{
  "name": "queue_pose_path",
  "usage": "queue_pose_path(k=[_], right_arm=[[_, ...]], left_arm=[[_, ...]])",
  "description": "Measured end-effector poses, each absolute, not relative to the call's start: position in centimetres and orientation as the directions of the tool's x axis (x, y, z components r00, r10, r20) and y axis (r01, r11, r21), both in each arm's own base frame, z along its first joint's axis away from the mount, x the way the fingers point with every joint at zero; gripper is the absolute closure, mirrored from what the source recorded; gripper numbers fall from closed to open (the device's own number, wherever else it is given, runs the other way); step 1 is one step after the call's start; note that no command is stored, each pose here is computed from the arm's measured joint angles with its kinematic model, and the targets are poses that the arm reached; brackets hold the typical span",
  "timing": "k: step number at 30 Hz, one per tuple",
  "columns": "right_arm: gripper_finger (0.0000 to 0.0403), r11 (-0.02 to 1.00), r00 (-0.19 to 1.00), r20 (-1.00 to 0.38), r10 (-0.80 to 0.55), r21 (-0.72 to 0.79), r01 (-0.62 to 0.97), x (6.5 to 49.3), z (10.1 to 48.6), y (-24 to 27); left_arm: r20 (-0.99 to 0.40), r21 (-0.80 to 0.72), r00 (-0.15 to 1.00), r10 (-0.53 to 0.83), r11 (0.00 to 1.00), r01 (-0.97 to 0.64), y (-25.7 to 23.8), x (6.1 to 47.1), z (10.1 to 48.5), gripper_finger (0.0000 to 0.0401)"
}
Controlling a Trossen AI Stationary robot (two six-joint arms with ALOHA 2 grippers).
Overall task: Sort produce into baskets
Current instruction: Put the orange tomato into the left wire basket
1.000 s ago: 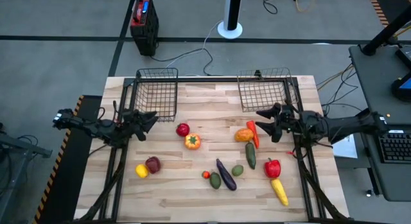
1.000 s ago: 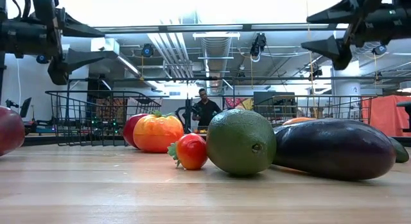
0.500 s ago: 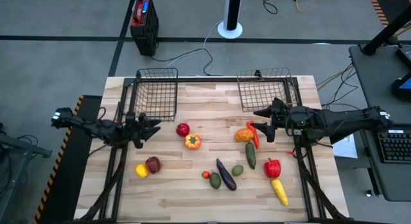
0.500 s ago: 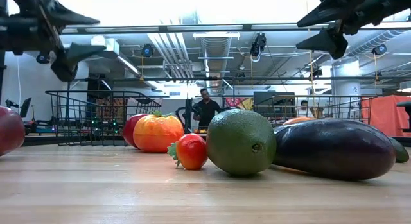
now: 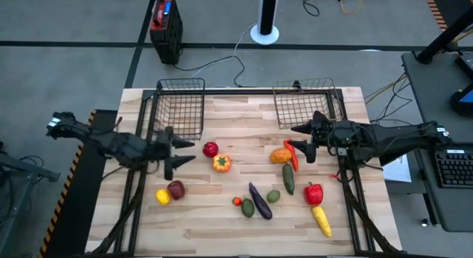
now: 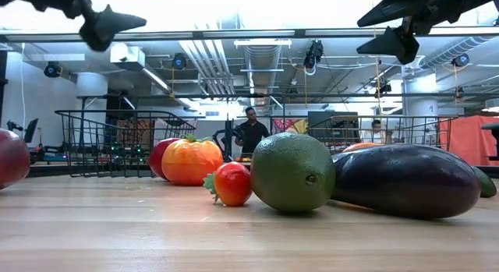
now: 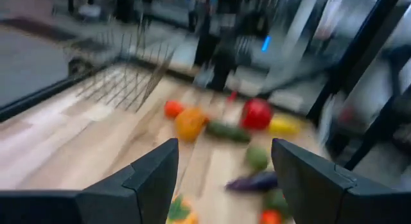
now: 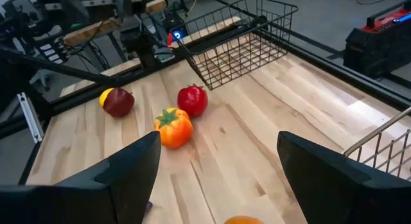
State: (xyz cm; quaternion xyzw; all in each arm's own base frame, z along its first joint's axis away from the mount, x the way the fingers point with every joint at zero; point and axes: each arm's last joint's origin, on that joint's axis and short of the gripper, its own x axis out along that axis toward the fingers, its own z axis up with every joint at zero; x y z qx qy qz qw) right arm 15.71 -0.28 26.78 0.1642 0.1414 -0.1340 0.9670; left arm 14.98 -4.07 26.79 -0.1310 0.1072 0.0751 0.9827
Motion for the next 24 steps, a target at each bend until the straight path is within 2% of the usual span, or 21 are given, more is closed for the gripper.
queue_pose_path(k=[4, 11, 18, 24], right_arm=[[0.0099, 0.909, 0.919, -0.331, -0.213, 0.277, 0.31, 15.9, 26.6, -0.3], [0.0099, 0.909, 0.903, -0.373, -0.213, 0.263, 0.323, 16.7, 25.9, -0.3], [0.0099, 0.91, 0.889, -0.406, -0.212, 0.25, 0.332, 17.2, 25.3, -0.2], [0.0099, 0.91, 0.88, -0.434, -0.193, 0.256, 0.325, 17.7, 24.8, -0.2]], left_arm=[[-0.405, -0.136, 0.909, 0.1, 0.976, -0.168, -5.1, 17.5, 28.0, 0.0168], [-0.568, 0.01, 0.814, 0.116, 0.991, -0.134, -6.7, 21.8, 27.7, 0.0168], [-0.643, 0.089, 0.748, 0.164, 0.986, -0.14, -7.6, 24.5, 25.4, 0.0164], [-0.661, 0.148, 0.717, 0.222, 0.975, -0.166, -8.0, 26.1, 23.5, 0.0129]])
